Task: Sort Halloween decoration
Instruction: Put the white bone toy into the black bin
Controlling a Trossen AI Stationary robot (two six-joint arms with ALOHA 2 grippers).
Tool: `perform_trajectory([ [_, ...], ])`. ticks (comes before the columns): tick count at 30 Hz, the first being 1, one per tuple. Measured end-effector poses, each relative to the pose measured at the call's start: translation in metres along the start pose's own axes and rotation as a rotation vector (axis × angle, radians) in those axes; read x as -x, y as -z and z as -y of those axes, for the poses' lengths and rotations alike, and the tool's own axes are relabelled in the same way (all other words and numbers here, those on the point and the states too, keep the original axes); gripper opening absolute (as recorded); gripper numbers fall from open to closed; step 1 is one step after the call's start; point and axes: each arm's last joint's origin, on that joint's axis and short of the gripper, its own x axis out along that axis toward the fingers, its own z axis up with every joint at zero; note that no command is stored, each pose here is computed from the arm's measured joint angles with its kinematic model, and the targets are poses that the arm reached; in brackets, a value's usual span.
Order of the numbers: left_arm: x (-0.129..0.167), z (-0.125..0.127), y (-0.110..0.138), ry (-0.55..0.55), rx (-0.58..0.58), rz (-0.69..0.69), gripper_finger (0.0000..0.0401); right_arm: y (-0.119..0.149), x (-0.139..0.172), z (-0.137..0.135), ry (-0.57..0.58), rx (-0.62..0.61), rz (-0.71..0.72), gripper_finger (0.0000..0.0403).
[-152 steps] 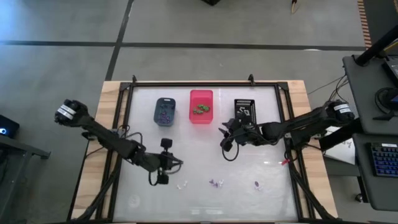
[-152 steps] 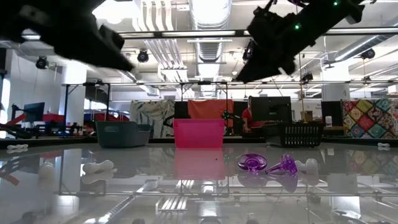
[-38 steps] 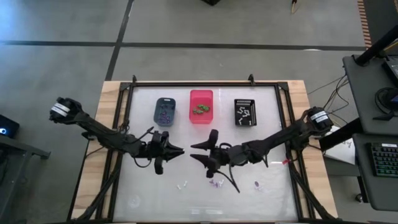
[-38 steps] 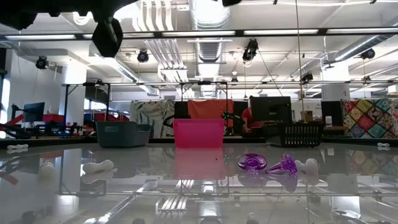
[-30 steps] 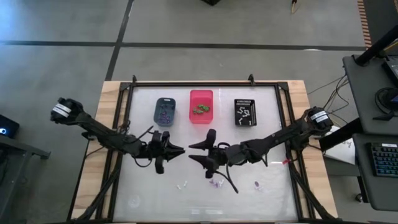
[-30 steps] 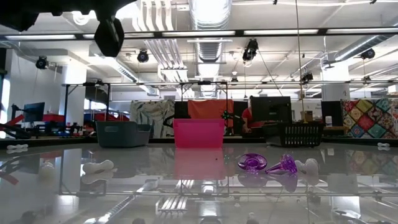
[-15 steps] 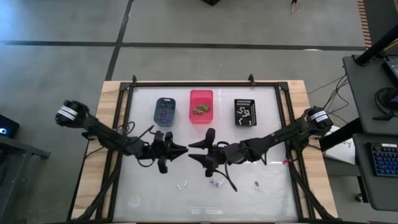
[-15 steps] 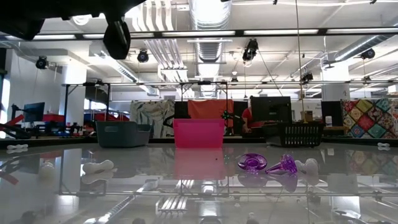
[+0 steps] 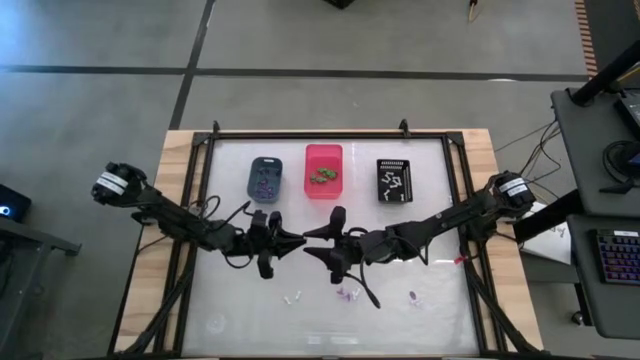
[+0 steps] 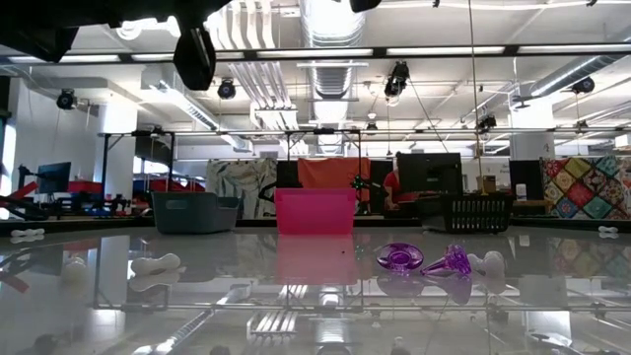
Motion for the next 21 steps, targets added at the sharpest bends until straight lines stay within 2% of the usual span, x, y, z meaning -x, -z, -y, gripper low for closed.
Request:
perform_trajectory([
  [11,0.0007,-0.0014,0.0018,-0.008,-0.005,-0.014,0.0000,-0.0016,-0.0002,0.0013,0.005,0.036,0.005,0.0183],
  [21,0.0011,-0.0016,0.0022,0.000,-0.005,-0.020,0.0000,-0.0017,-0.0002,0.0014,0.006,0.053,0.004,0.0116],
])
